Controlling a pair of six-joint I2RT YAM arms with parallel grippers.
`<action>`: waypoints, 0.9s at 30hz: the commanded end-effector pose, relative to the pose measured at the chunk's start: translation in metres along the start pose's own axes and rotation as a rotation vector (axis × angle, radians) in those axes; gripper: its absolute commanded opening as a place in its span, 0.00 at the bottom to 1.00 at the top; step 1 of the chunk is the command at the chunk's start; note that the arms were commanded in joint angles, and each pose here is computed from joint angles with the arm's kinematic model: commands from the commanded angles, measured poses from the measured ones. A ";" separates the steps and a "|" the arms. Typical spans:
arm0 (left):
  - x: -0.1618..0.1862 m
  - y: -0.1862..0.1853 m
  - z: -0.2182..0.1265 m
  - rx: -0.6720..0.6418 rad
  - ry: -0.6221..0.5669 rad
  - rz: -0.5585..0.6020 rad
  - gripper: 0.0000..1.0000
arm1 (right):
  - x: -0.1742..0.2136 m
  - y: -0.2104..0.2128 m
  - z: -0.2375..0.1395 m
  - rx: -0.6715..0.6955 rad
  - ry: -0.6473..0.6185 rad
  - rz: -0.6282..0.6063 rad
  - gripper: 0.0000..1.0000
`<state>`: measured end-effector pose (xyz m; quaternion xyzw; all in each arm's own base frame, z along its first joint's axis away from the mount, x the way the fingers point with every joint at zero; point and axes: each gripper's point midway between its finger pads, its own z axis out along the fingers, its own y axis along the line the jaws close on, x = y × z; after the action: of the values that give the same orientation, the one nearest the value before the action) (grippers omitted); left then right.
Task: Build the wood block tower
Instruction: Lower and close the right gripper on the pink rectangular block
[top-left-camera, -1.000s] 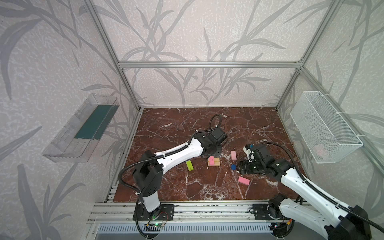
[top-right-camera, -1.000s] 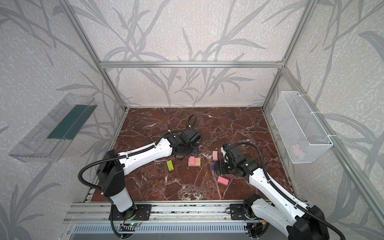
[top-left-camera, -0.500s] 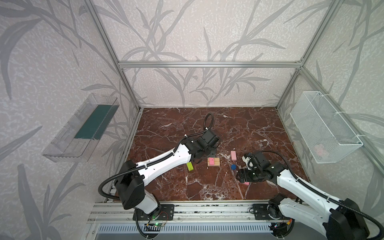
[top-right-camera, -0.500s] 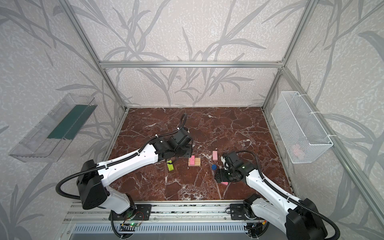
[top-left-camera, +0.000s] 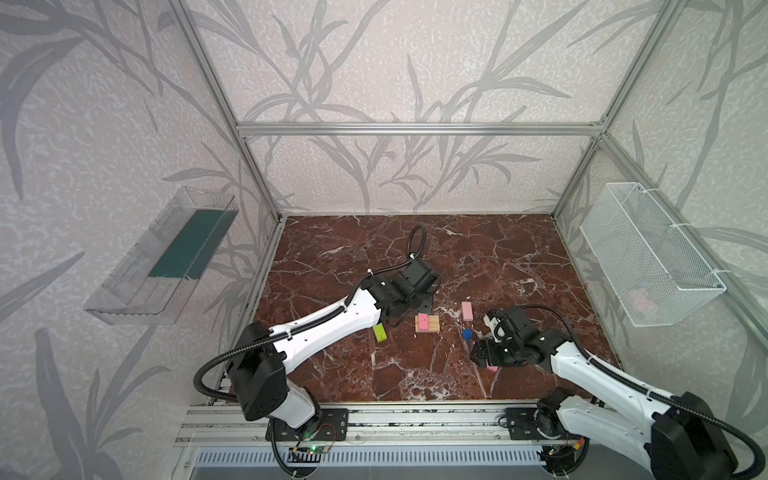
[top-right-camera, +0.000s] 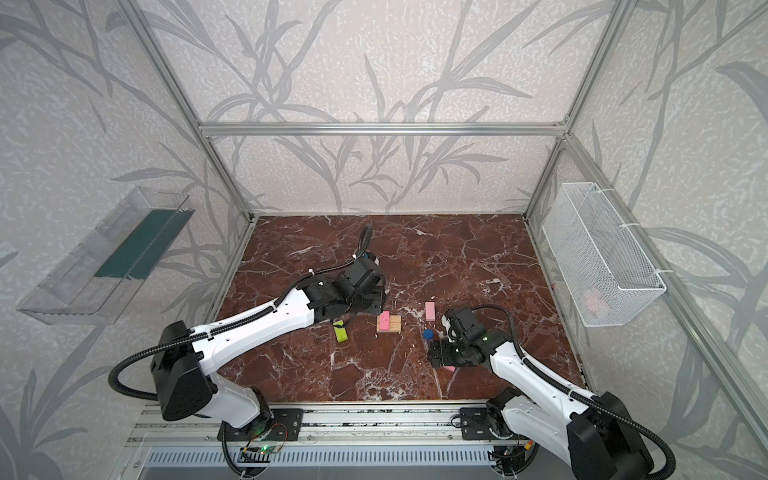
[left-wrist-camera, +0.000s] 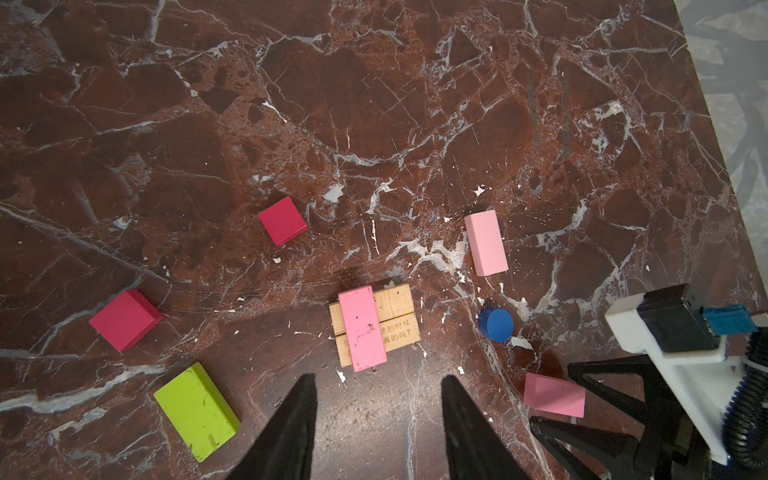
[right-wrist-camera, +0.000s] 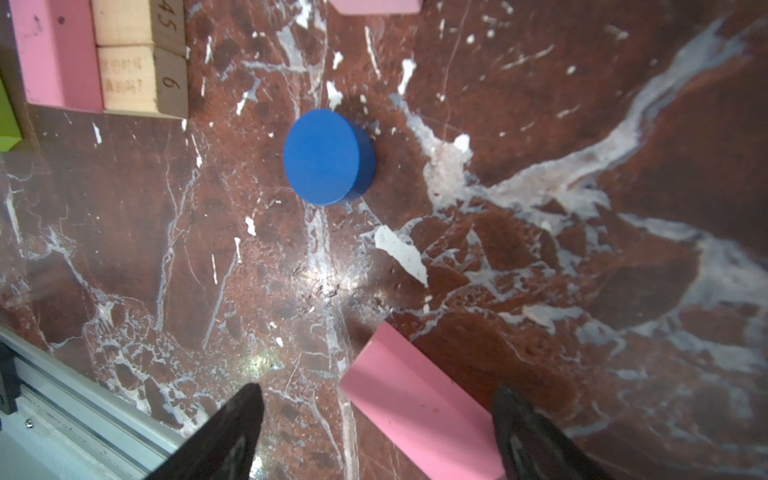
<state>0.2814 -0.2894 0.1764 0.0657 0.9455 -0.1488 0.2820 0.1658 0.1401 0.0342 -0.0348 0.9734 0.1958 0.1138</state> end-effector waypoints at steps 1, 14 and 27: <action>0.000 0.005 0.001 -0.017 -0.011 0.004 0.48 | 0.007 0.000 0.002 -0.017 0.025 0.029 0.82; 0.006 0.005 0.007 -0.009 0.005 0.004 0.48 | 0.019 0.001 -0.001 -0.020 -0.001 0.077 0.59; 0.009 0.008 0.006 -0.012 0.004 0.000 0.48 | 0.023 0.002 0.004 0.100 0.034 -0.013 0.48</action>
<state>0.2786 -0.2872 0.1634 0.0674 0.9480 -0.1448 0.2752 0.1397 0.1449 0.0224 -0.0367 0.9807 0.1681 0.0931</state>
